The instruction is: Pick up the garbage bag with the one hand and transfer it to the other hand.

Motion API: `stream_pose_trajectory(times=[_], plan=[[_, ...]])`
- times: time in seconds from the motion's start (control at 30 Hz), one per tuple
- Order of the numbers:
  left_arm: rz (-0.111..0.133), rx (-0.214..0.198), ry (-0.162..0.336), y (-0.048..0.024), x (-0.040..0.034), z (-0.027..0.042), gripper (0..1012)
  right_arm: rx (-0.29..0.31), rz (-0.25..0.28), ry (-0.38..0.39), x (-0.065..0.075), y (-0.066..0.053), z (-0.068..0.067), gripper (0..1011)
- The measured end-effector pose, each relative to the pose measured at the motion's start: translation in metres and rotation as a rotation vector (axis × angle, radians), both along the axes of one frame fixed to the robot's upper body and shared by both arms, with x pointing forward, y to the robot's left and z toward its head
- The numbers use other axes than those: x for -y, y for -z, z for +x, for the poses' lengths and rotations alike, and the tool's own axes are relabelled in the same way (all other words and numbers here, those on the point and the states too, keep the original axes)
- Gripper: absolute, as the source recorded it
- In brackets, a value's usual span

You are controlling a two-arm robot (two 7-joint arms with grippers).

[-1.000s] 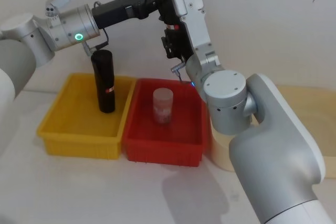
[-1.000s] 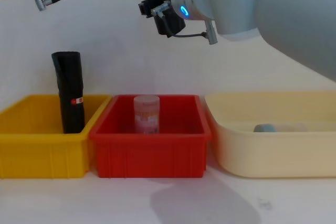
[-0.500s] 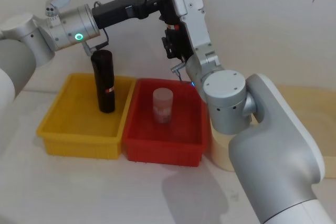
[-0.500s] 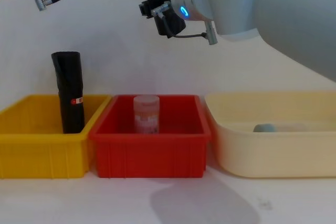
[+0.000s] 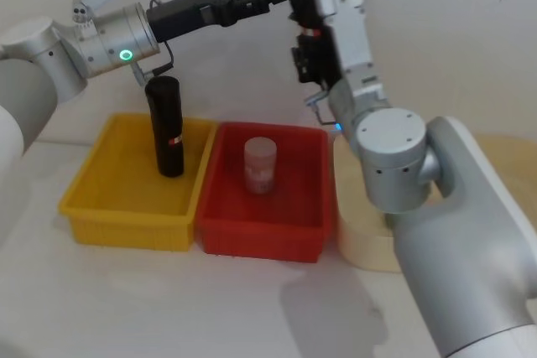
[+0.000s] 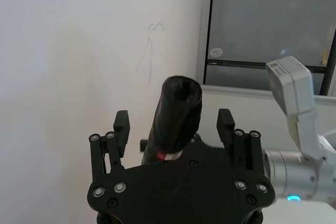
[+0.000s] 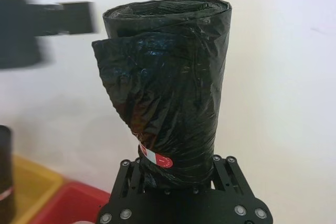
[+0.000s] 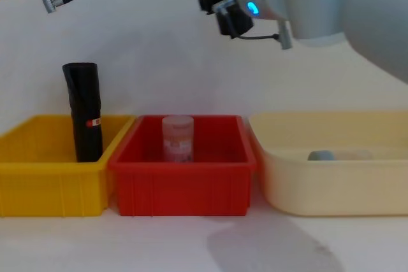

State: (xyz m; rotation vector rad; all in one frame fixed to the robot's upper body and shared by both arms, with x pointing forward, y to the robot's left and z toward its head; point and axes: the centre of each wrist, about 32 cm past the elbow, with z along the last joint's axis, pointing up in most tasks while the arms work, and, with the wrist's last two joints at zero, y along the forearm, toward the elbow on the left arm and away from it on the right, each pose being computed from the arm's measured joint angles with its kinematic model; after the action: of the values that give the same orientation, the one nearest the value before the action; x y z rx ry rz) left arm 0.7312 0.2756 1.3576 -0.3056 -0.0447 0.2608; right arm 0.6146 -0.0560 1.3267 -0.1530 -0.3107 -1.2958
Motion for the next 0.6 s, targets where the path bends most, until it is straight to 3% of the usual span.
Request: stream_pose_trajectory(times=[0.33,0.6], plan=[[0.0,0.0,0.0,0.0,0.0,0.0,1001,0.004,0.019,0.112,0.044,0.001,0.001,527],[0.0,0.0,0.0,0.0,0.0,0.0,1001,-0.031,0.006,0.194,0.084,0.013,-0.004,526]])
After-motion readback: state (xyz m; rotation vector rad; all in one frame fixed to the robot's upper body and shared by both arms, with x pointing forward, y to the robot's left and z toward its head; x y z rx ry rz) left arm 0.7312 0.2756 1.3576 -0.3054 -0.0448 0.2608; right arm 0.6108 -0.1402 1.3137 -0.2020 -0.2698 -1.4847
